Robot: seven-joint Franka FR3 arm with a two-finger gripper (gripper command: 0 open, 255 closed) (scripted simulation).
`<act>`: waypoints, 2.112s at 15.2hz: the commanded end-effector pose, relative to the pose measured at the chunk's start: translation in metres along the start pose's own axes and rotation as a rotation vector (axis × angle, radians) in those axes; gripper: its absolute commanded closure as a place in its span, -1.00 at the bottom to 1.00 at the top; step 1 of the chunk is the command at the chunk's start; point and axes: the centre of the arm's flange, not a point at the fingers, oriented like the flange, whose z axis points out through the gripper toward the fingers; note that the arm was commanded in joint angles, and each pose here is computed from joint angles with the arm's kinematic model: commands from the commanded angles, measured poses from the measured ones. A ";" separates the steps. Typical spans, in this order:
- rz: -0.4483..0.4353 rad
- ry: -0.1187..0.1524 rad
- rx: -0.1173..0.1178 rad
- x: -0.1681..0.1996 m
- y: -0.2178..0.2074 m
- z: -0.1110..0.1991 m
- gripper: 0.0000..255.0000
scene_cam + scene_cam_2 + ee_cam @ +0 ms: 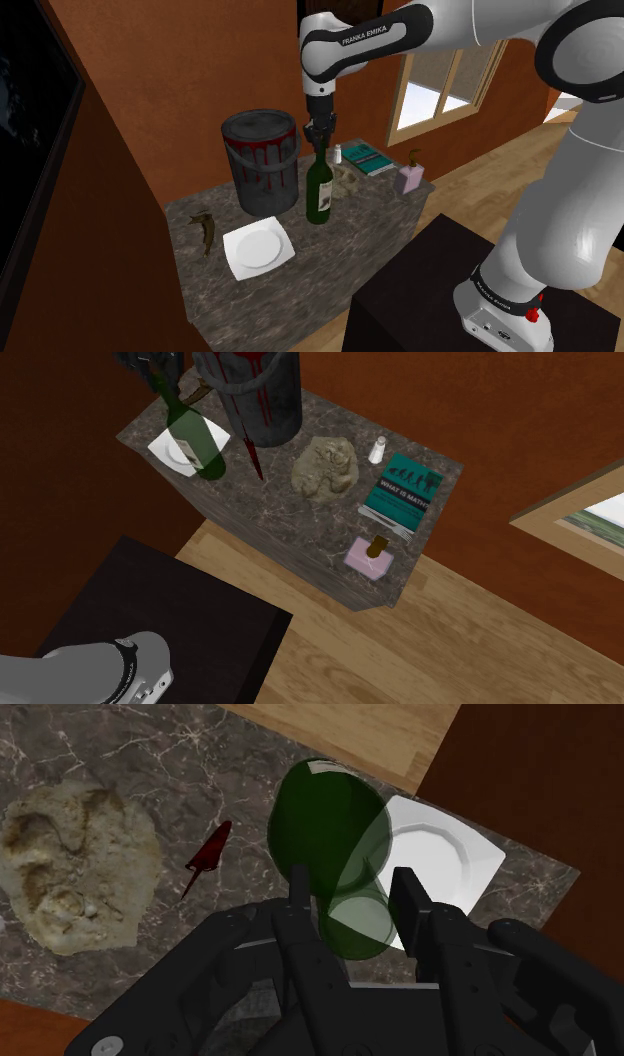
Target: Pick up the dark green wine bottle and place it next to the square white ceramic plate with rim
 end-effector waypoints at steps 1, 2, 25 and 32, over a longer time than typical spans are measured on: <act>0.000 0.001 0.000 0.001 -0.001 0.011 1.00; 0.000 0.001 0.000 0.002 -0.001 0.016 1.00; 0.000 0.001 0.000 0.013 0.004 0.121 1.00; 0.000 0.001 0.000 0.013 0.004 0.121 -1.00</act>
